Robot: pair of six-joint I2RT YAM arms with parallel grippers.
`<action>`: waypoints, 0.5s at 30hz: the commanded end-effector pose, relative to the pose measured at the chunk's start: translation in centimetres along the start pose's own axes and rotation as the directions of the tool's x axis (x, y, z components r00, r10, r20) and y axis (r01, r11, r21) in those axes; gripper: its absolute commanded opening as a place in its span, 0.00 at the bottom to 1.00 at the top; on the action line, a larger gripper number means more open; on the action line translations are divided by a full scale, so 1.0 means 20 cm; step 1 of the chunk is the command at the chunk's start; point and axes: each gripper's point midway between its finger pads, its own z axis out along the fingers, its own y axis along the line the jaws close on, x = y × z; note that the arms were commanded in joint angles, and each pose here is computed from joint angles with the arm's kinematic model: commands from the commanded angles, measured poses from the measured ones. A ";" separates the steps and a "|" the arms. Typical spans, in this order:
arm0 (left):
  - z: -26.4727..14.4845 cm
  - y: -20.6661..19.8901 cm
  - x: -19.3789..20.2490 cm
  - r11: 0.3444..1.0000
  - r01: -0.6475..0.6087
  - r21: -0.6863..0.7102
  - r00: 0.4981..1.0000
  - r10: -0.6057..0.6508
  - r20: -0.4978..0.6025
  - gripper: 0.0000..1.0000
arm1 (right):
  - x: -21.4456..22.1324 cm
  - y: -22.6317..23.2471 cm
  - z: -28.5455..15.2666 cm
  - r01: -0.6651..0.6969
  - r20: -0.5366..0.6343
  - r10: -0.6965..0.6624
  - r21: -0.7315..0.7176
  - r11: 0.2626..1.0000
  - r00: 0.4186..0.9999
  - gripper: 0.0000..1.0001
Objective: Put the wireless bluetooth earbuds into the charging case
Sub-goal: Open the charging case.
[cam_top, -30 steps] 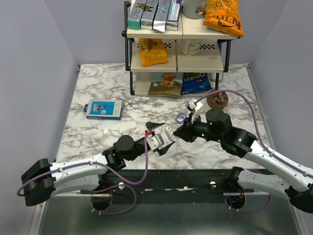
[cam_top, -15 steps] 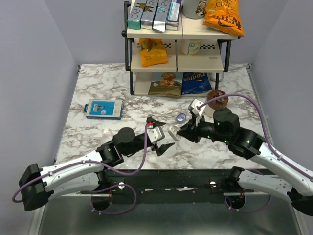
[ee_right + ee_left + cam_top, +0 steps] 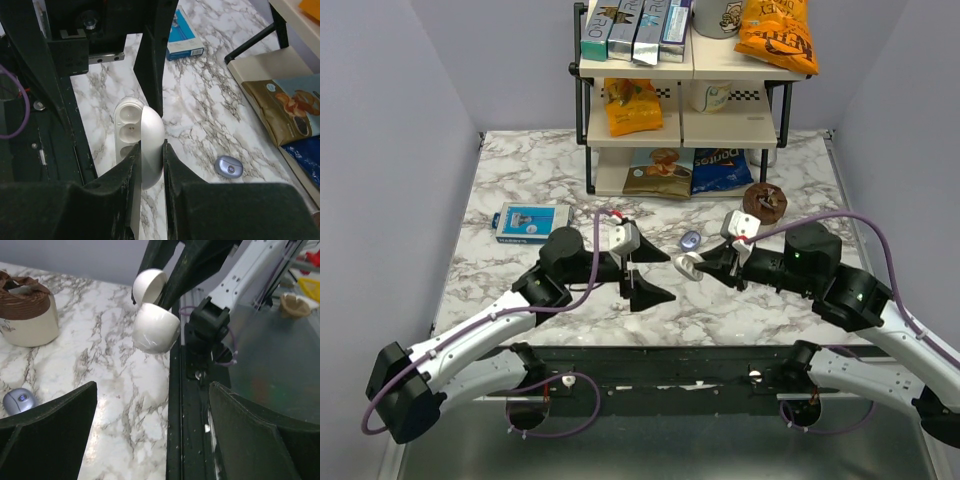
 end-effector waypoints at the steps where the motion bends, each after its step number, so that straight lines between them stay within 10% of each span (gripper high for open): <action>1: -0.05 0.02 -0.14 0.990 0.115 -0.086 0.972 -0.094 0.218 0.99 | -0.03 0.05 -0.05 0.043 -0.003 -0.044 -0.060 0.997 0.999 0.01; 15: -0.03 -0.02 -0.08 0.996 0.082 -0.031 0.988 -0.078 0.135 0.89 | 0.01 0.20 0.05 -0.028 -0.064 0.012 -0.246 0.969 0.998 0.01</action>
